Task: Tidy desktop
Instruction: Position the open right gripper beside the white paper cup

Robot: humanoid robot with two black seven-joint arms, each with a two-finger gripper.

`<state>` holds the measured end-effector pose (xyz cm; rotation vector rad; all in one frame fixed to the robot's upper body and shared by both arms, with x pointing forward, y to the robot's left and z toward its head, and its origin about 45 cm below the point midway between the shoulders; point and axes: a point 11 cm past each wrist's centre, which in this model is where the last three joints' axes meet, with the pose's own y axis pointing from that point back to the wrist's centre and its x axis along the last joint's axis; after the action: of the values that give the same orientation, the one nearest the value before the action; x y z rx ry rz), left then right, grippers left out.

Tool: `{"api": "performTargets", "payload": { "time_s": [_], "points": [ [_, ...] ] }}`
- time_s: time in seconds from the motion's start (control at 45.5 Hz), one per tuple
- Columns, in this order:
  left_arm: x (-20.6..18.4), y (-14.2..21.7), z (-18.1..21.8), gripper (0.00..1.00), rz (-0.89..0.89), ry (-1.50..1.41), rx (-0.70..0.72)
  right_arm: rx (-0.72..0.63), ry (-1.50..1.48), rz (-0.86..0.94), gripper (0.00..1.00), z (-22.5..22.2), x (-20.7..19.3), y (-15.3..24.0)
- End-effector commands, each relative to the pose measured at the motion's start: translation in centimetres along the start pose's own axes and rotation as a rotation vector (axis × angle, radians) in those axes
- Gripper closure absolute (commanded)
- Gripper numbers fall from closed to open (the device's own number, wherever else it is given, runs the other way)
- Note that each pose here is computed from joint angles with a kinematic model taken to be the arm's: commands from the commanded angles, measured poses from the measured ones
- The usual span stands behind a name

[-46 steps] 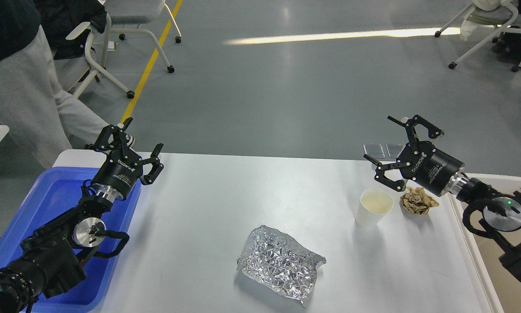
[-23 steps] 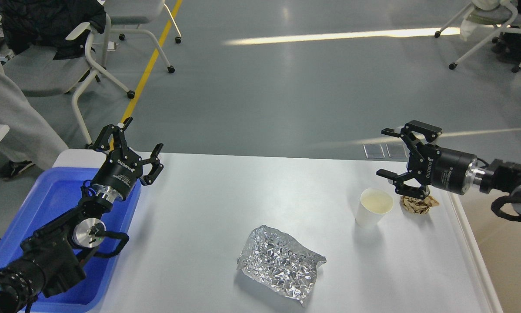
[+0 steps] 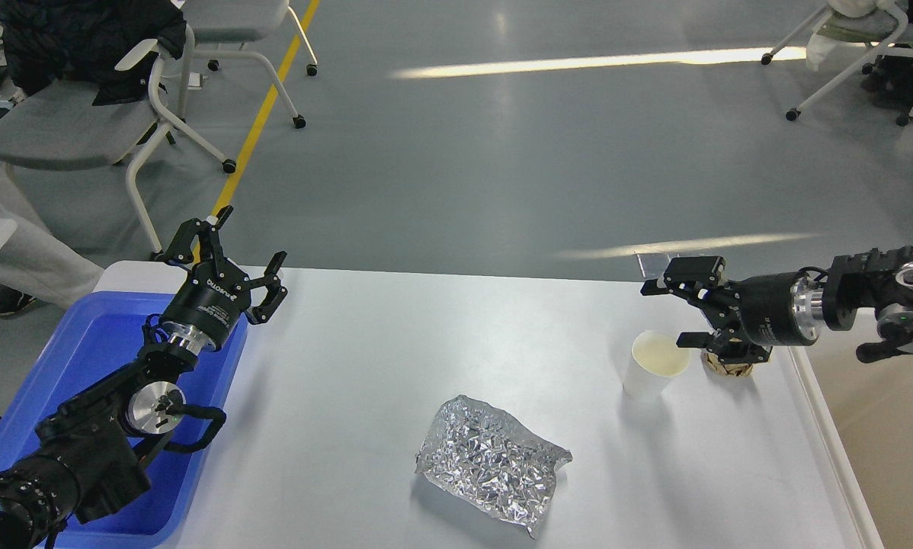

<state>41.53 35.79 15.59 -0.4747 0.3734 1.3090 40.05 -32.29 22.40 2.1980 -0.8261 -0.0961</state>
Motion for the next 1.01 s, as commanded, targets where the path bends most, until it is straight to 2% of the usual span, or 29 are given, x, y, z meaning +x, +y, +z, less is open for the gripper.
{"api": "performTargets", "payload": {
  "time_s": [0.0, 0.286, 0.989],
  "points": [
    [0.0, 0.0, 0.0, 0.00, 0.000, 0.001, 0.000, -0.109, 0.105, 0.014, 0.00, 1.2, 0.1, -1.4],
    [0.0, 0.0, 0.0, 0.00, 0.000, 0.001, 0.000, -0.193, 0.157, 0.037, 0.00, 2.8, -0.3, -4.0],
    [0.0, 0.0, 0.0, 0.00, -0.001, 0.000, 0.001, -0.266, 0.171, 0.057, 0.00, 5.0, 0.1, -4.4]
  ]
}}
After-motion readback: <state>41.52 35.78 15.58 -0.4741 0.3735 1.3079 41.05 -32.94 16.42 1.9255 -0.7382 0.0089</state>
